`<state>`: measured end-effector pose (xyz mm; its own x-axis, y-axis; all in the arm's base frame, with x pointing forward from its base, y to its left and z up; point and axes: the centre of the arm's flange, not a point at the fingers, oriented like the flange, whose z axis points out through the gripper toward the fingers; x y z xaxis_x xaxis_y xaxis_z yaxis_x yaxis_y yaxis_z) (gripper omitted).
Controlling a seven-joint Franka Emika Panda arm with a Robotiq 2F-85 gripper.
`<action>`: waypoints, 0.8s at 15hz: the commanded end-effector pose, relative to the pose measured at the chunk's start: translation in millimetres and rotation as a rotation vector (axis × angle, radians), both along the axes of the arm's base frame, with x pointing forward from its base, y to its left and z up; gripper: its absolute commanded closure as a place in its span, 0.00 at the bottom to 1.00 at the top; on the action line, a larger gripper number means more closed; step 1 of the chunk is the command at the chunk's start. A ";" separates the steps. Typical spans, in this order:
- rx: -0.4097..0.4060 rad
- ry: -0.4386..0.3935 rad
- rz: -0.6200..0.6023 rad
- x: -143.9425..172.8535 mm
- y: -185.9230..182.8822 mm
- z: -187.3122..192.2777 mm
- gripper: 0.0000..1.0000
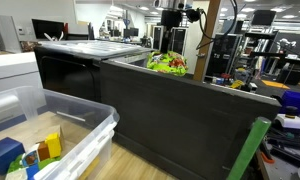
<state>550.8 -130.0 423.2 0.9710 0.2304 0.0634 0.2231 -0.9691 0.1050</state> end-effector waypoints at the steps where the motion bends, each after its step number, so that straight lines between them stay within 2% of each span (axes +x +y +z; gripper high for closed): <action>1: -0.029 0.042 0.023 7.0 12.8 21.3 1.00; 12: -0.001 0.020 0.030 59.0 33.9 99.2 1.00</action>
